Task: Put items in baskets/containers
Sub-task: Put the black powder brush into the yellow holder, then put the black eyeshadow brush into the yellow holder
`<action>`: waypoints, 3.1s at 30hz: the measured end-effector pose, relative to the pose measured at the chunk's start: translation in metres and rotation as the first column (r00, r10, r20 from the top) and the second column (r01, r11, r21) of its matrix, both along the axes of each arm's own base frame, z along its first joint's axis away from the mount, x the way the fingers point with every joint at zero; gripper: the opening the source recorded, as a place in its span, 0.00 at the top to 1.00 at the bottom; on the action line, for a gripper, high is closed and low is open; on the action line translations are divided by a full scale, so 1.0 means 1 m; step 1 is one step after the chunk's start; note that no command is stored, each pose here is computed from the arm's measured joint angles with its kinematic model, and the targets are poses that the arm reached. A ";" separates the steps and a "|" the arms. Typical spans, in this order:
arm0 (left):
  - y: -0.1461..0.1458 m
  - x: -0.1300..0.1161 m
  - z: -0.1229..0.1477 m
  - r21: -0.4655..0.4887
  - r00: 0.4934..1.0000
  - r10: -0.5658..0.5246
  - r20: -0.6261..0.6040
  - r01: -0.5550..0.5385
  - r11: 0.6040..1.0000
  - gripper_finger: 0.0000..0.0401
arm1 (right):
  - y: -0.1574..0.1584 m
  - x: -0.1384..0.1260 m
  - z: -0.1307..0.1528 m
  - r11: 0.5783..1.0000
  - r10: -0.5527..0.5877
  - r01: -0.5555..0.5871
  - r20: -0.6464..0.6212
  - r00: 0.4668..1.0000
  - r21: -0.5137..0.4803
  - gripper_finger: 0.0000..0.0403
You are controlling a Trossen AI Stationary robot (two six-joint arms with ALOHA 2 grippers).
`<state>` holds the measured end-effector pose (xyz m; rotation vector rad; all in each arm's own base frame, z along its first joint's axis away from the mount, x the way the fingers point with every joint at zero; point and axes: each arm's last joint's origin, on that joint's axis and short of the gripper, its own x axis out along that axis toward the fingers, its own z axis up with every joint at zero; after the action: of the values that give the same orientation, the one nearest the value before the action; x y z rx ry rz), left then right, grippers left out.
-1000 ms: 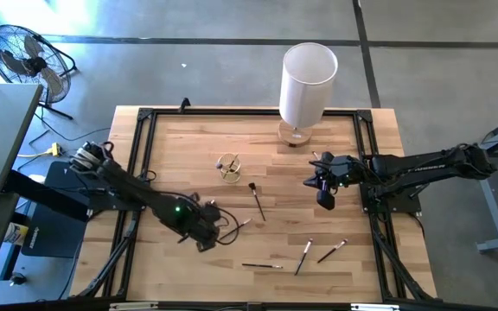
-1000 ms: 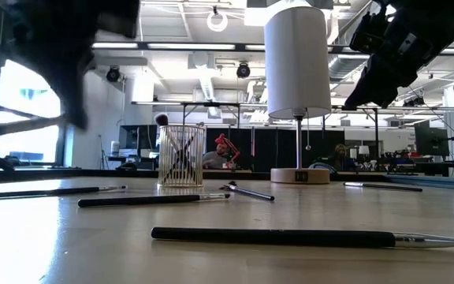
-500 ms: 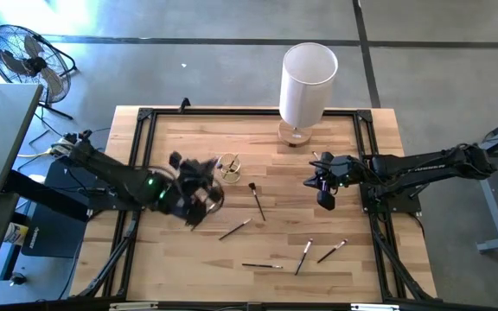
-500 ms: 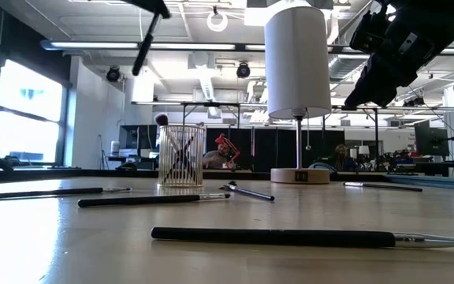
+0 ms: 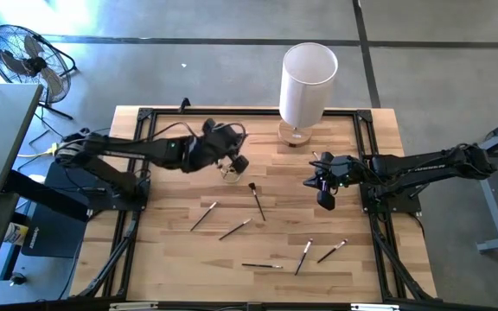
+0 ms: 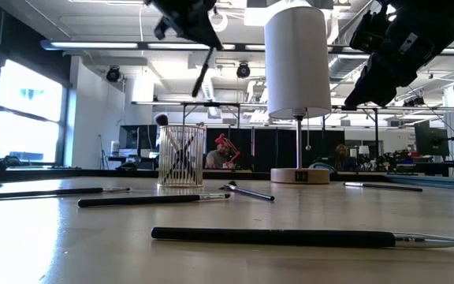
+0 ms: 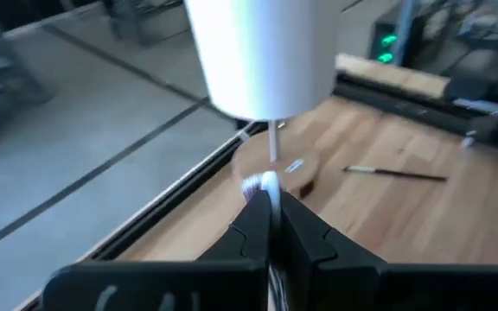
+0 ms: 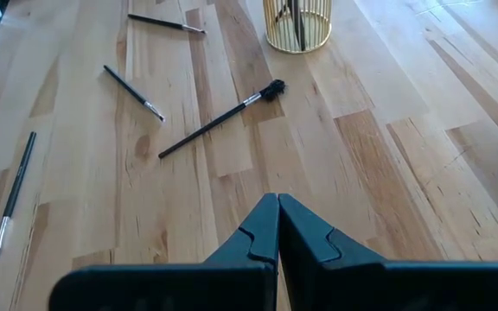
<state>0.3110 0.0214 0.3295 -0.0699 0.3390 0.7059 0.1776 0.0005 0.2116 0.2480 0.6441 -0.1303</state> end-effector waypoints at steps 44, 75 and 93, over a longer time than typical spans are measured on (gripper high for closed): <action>0.023 -0.041 -0.090 0.004 0.976 -0.101 0.193 0.102 0.995 0.90 | 0.000 0.000 0.000 1.000 0.001 -0.001 0.000 1.000 0.011 1.00; -0.013 -0.051 0.025 -0.306 0.989 -0.093 -0.115 0.054 0.951 0.93 | -0.004 0.000 0.001 0.991 -0.108 0.109 0.012 0.994 -0.072 1.00; -0.107 -0.110 -0.082 -0.605 0.850 -0.231 -0.473 -0.122 0.787 1.00 | -0.004 0.000 0.001 0.987 -0.132 0.134 0.020 0.991 -0.084 1.00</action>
<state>0.2013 -0.0860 0.2475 -0.5001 1.1057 0.5148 0.1779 -0.0039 0.2129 0.2096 0.6062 -0.2834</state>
